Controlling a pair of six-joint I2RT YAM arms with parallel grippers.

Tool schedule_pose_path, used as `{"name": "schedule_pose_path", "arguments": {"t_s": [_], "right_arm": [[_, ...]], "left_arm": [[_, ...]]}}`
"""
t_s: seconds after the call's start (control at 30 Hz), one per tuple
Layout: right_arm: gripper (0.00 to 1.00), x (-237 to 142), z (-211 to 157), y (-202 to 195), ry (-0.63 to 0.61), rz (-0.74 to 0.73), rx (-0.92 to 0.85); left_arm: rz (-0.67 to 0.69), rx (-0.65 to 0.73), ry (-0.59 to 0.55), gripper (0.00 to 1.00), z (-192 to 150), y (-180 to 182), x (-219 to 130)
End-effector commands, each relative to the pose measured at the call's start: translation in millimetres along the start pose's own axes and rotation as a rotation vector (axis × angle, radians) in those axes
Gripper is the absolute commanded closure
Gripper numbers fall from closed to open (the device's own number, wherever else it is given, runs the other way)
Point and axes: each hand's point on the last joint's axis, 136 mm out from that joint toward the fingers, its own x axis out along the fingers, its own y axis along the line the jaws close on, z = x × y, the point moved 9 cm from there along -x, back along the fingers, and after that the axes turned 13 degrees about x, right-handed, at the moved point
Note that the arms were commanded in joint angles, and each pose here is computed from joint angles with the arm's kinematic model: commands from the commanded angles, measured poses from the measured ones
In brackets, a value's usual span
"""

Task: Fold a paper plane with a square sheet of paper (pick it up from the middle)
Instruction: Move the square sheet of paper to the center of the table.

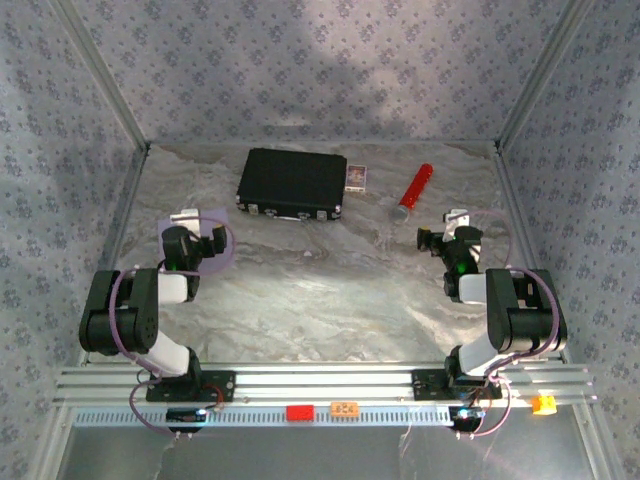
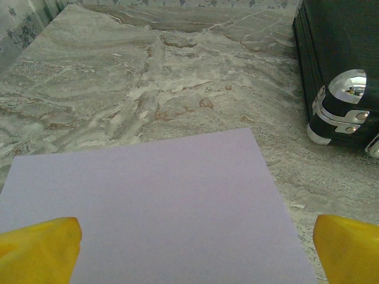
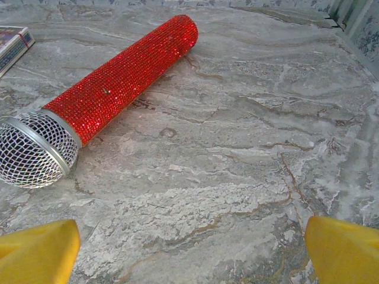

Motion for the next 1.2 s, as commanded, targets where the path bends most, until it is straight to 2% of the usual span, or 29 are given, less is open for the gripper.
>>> {"name": "schedule_pose_path", "arguments": {"t_s": [0.0, 0.4, 0.63, 0.73, 0.83, 0.97, 1.03, 1.17], "right_arm": [[0.01, 2.3, 5.9, 1.0, -0.013, -0.001, 0.009], [0.01, -4.5, 7.6, 8.8, -0.033, 0.02, -0.029], [0.01, -21.5, 43.1, 23.8, 0.048, 0.033, -0.021], [0.01, -38.7, 59.8, 34.4, 0.049, 0.073, 0.041], [0.01, -53.6, 73.9, 44.1, 0.079, 0.128, 0.182], [0.01, -62.4, 79.2, 44.5, 0.149, 0.107, 0.497], [0.01, -64.2, 77.7, 52.5, 0.207, 0.222, 0.521], [0.01, -60.5, 70.5, 69.4, 0.303, 0.396, 0.613]], "left_arm": [[-0.009, 0.011, -0.02, 0.0, 6.8, 1.8, 3.4], [0.015, 0.028, -0.098, 0.0, 12.0, -0.5, -16.8], [0.067, -0.06, -0.039, 0.0, 33.4, 10.3, -36.4], [0.153, -0.182, 0.055, 0.0, 45.0, 20.9, -43.9], [0.145, -0.256, 0.173, 0.0, 53.7, 23.3, -47.3], [0.039, -0.435, 0.229, 0.0, 47.8, 23.7, -40.2], [-0.012, -0.489, 0.266, 0.0, 48.8, 24.8, -31.6], [-0.168, -0.499, 0.381, 0.03, 57.7, 17.5, -6.5]]}}
